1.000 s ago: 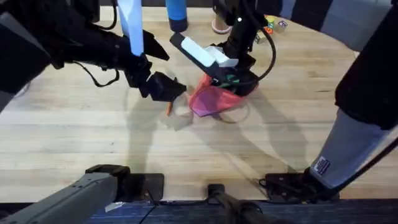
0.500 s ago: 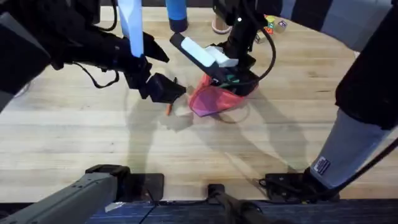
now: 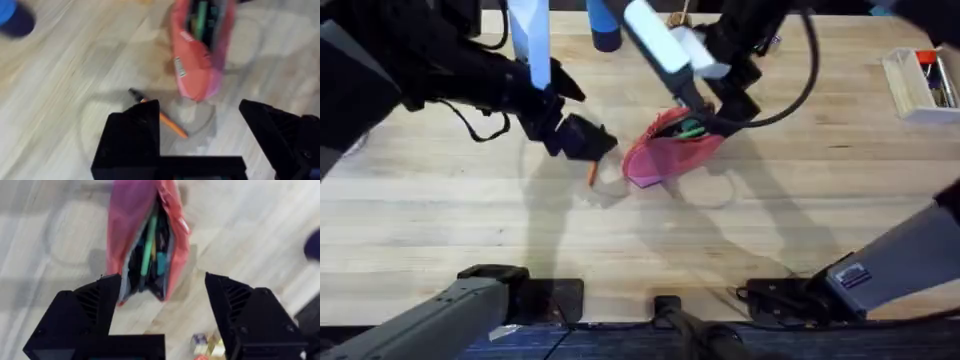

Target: Unzip the bag, pick up the pens from the table one at a time and place them inside, then zip the bag closed.

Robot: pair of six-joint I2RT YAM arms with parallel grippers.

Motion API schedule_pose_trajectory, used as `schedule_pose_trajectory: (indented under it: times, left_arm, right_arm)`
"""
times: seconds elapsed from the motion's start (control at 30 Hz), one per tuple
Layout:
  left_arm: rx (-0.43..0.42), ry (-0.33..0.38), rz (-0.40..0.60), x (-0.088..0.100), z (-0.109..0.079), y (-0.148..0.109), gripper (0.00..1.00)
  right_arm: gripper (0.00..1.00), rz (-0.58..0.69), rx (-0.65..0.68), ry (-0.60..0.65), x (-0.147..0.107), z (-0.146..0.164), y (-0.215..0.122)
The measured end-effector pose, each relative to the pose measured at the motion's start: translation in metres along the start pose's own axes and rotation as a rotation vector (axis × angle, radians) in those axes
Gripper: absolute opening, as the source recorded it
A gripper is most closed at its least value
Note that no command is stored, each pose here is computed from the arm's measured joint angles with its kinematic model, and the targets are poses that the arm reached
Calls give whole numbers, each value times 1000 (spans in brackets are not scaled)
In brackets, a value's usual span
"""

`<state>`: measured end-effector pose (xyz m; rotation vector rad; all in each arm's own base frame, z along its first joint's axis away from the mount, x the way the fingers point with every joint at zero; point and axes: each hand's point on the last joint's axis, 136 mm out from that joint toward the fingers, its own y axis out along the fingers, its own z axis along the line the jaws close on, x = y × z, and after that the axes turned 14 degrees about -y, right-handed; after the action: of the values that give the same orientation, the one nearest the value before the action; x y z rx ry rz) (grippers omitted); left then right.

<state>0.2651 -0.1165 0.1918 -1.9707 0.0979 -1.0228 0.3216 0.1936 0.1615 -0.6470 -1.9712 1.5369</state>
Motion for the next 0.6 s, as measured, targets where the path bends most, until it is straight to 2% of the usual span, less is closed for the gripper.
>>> schedule_pose_trajectory:
  times: [0.2,0.4,0.47,0.6]
  left_arm:
    - [202,-313,3,-1,36,-4,993]
    - [314,-598,-28,-5,54,-8,993]
    - [339,-656,-35,-6,57,-9,993]
    - [355,-711,-41,-7,58,-9,993]
  right_arm:
    - [997,45,-104,142,-22,-1,-29]
    - [997,76,-148,299,-55,11,-46]
    - [997,81,-152,341,-64,15,-48]
    - [997,79,-146,421,-71,22,-49]
